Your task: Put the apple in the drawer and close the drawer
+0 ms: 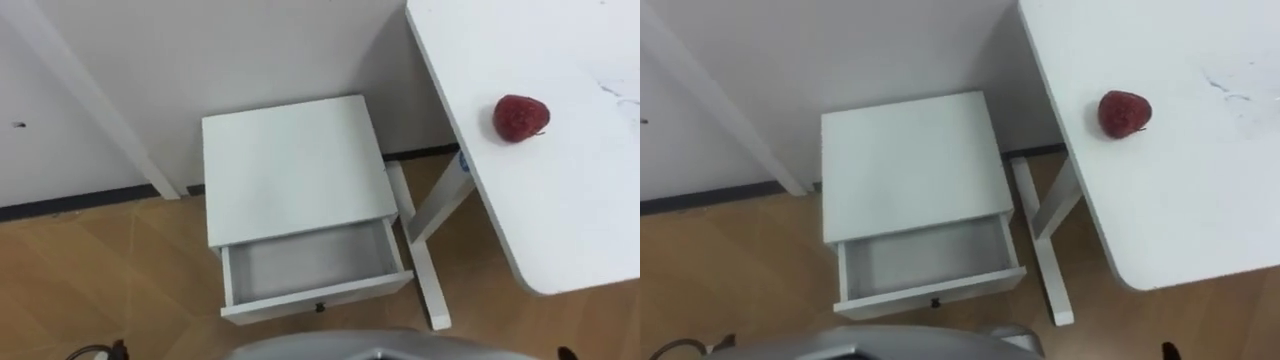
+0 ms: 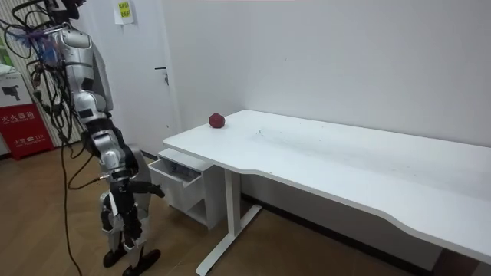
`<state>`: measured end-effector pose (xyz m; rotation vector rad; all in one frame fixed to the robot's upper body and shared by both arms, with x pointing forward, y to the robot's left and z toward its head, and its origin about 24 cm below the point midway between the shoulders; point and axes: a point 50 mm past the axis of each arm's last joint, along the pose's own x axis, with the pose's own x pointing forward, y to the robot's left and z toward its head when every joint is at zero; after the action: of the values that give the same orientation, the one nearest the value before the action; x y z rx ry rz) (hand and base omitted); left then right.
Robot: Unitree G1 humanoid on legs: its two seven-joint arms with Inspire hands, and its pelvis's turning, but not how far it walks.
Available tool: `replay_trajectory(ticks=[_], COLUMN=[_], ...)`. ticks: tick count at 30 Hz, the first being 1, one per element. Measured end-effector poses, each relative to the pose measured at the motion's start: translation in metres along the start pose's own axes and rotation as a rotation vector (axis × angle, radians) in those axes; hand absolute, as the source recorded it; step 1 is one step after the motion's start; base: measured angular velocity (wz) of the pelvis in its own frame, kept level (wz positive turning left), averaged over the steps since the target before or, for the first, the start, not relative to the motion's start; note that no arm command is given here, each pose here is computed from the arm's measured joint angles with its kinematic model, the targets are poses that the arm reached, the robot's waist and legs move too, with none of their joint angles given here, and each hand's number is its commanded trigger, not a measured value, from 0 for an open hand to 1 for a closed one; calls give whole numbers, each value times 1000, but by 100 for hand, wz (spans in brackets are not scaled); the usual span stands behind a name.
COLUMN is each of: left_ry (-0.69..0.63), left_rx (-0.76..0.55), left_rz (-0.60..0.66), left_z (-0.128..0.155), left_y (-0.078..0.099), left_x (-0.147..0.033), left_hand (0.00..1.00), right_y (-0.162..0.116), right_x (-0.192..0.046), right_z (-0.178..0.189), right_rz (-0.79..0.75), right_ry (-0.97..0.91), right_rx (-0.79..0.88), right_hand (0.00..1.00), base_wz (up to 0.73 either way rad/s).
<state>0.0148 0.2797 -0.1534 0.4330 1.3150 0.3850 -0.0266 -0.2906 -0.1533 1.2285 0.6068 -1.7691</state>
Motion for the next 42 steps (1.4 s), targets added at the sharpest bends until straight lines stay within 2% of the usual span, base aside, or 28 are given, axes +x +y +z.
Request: replay_trajectory(ticks=[4, 10, 12, 15, 20, 25, 30, 36, 42], left_ry=[5, -26, -27, -52, -65, -86, -124, -130, -119], left_rx=[5, -23, -43, -47, -42, -2, 46, 85, 88], left_rz=[7, 47, 63, 71, 65, 38, 4, -21, -22], left_z=[1, 0, -1, 3, 3, 8, 15, 15, 12], left_y=[4, 18, 23, 26, 23, 17, 8, 2, 2], left_x=[1, 0, 0, 0, -1, -1, -1, -2, -2], left_hand=[0, 0, 0, 0, 0, 0, 0, 0, 0], right_y=[16, 86, 119, 150, 182, 202, 216, 227, 232], right_x=[-2, -22, -40, -69, -119, -167, -197, -208, -208], right_z=[5, 40, 60, 83, 103, 101, 80, 45, 15], right_rz=[2, 137, 217, 324, 454, 569, 691, 867, 998], right_ry=[-6, -98, -168, -276, -502, -801, -1020, -1089, -1054], right_rx=[101, 224, 240, 250, 183, 23, -167, -409, -613], right_hand=[0, 0, 0, 0, 0, 0, 0, 0, 0], base_wz=[-1, -7, 0, 0, 1, -1, -1, 0, 9])
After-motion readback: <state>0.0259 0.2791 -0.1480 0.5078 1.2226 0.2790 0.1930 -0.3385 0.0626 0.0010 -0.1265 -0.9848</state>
